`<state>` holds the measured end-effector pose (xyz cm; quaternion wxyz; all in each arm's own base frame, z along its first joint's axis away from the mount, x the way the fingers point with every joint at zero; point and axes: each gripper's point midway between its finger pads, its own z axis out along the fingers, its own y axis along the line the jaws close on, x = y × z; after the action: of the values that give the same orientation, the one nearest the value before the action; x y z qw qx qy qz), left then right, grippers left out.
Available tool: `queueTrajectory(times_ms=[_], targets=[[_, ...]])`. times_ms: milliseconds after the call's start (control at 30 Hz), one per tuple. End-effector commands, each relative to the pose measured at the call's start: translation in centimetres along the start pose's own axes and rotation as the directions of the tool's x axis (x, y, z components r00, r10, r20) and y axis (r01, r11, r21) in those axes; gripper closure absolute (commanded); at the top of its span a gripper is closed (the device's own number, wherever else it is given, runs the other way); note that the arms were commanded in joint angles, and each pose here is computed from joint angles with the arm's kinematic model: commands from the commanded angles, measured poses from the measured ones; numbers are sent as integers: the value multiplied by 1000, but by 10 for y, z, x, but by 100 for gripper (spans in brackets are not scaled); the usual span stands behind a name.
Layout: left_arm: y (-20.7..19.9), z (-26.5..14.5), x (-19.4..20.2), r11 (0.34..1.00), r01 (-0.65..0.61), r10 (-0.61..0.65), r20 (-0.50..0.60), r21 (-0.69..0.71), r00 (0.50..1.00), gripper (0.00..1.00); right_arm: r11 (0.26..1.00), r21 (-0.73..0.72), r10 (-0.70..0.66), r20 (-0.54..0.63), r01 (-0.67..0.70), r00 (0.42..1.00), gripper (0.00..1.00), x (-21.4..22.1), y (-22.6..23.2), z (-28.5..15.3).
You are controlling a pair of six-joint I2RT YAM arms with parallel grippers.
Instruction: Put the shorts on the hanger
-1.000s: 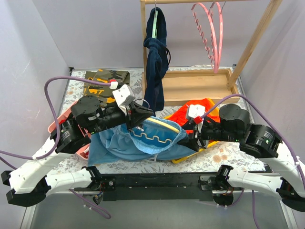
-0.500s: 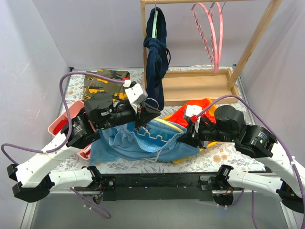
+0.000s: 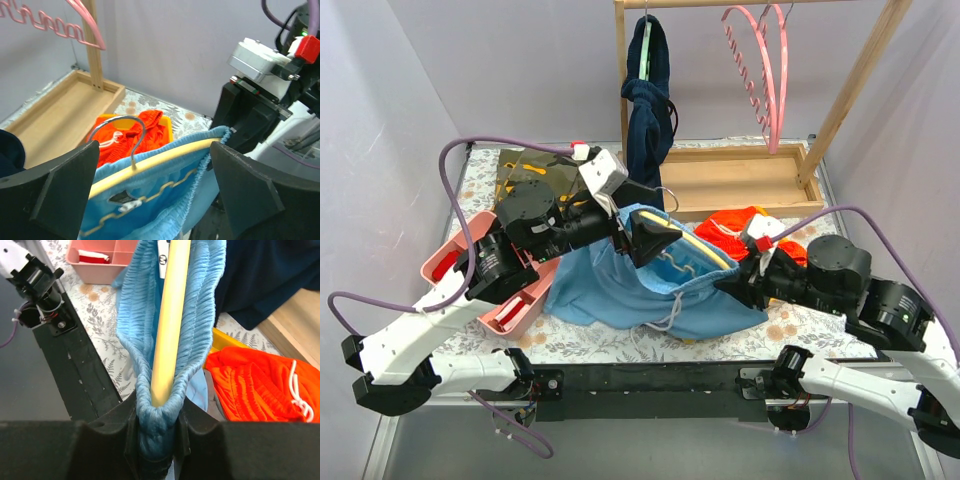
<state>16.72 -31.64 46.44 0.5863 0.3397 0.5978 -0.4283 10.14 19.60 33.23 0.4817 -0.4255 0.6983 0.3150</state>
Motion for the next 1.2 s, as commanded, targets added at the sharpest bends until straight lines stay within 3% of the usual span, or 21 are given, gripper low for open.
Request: queueTrajectory(times_ms=[0,200,467,700,867,1167], targets=[[26,-18,-56,986,-11,39,165,-164,985,4,1000,0,-19,156,19,988,99,-31,4,-28],[38,-43,-76,965,12,48,221,-261,974,2,996,70,41,128,-50,991,99,-33,-5,-53],[57,-55,-72,928,78,19,257,-364,966,3,969,190,114,229,-159,967,99,-53,-23,-96],[56,-57,-78,929,91,11,273,-359,962,4,872,414,137,307,-262,942,99,-72,-63,-139],[54,-56,-81,931,91,8,271,-353,963,4,818,476,133,392,-324,911,99,-100,-77,-170],[52,-56,-80,935,100,-6,268,-340,963,4,729,553,144,452,-403,880,99,-136,-101,-128]])
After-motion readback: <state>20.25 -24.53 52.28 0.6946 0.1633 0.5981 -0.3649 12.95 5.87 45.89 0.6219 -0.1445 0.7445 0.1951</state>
